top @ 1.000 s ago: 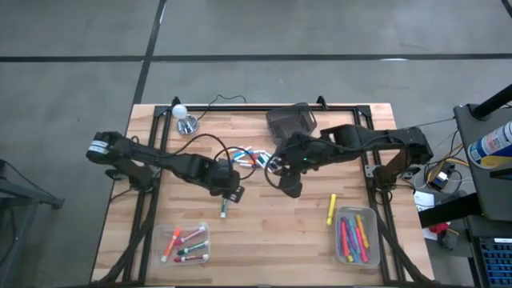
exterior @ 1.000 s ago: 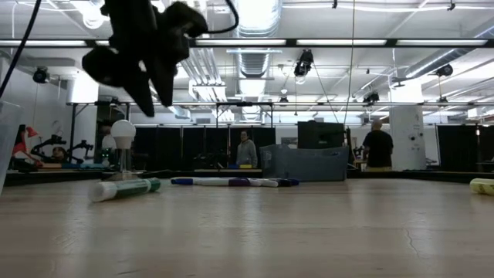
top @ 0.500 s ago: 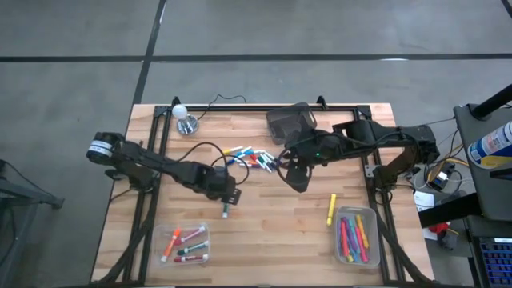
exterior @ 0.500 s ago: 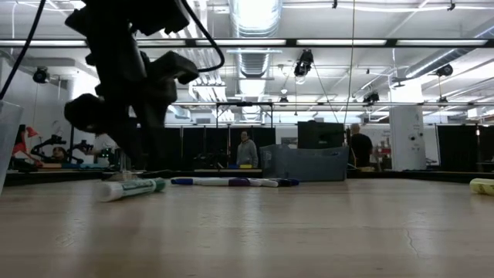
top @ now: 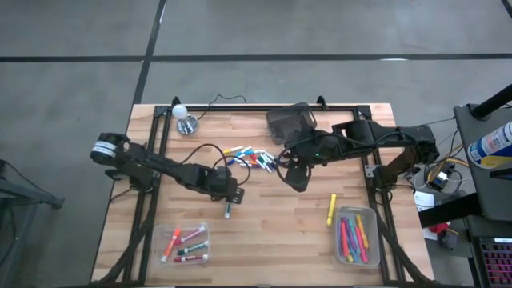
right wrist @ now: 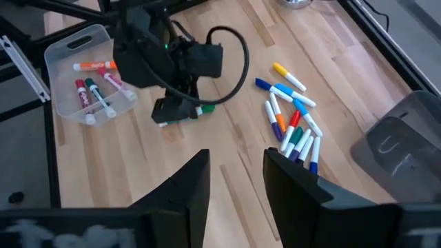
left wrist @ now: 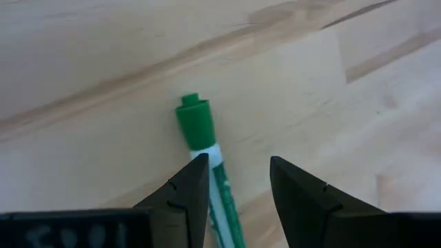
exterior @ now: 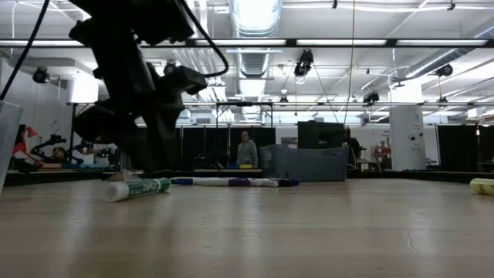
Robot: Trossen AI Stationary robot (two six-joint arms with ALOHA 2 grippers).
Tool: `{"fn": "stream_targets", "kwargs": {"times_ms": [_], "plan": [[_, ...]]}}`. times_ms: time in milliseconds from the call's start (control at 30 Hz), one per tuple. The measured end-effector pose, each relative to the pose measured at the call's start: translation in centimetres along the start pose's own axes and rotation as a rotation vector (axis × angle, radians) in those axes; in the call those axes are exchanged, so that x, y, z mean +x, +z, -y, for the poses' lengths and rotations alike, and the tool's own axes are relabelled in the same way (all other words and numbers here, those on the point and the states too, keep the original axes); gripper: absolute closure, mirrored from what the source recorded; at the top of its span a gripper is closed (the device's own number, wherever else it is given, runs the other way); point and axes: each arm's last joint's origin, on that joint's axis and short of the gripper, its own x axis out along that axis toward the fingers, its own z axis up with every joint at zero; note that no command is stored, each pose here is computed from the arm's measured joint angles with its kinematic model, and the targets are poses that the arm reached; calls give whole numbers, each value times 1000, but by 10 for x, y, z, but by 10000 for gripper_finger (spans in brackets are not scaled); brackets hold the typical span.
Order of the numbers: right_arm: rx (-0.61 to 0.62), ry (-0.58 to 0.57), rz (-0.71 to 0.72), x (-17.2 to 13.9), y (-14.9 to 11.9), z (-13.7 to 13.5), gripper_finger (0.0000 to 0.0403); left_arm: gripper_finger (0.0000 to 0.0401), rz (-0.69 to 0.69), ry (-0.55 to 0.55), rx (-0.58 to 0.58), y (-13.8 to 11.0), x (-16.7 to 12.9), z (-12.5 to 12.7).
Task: Pick & Place Markers
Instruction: Put the green marker pen into the transparent bin
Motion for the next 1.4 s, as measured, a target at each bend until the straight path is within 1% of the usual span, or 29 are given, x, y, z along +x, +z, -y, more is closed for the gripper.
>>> {"fn": "stream_targets", "kwargs": {"times_ms": [67, 267, 433, 500, 567, 633, 667, 700, 733, 833, 933, 1000, 1133, 1200, 1300, 1400], "plan": [[0, -4, -1, 1, 0, 0, 276, 256, -9, 11, 11, 0, 5, 6], [4, -8, -8, 2, -1, 0, 275, 256, -86, 132, 64, -6, 21, 8], [15, -10, -10, 2, -1, 0, 275, 256, -116, 149, 79, -7, 23, 9], [14, -10, -11, 2, -2, 0, 275, 256, -119, 136, 103, -6, 20, 11], [14, -11, -11, 2, -2, 0, 275, 256, -123, 95, 148, -5, 11, 17], [9, -12, -11, 2, -2, 1, 275, 256, -162, 32, 197, -4, -1, 25], [3, -12, -12, 3, -2, 1, 275, 256, -182, 23, 210, -4, -7, 26], [-1, -12, -12, 3, -2, 1, 275, 256, -199, 38, 218, -7, -12, 25], [-3, -13, -13, 3, -2, 1, 275, 256, -213, 76, 217, -9, -17, 21], [-5, -14, -14, 3, -2, 1, 275, 256, -254, 233, 177, -13, -32, 5], [-19, -15, -15, 4, -3, 1, 275, 256, -256, 355, 87, -15, -49, -8], [-39, -17, -17, 4, -3, 1, 275, 256, -242, 371, 46, -17, -57, -11], [-60, -30, -10, 4, -3, 1, 275, 256, -235, 356, -61, -21, -68, -12], [-68, -31, -12, 5, -3, 1, 275, 256, -253, 373, -96, -26, -66, -15], [-87, -32, -15, 5, -4, 1, 275, 256, -287, 425, -107, -33, -59, -26], [-117, -32, -16, 6, -4, 1, 275, 256, -281, 449, -164, -36, -49, -38]]}}
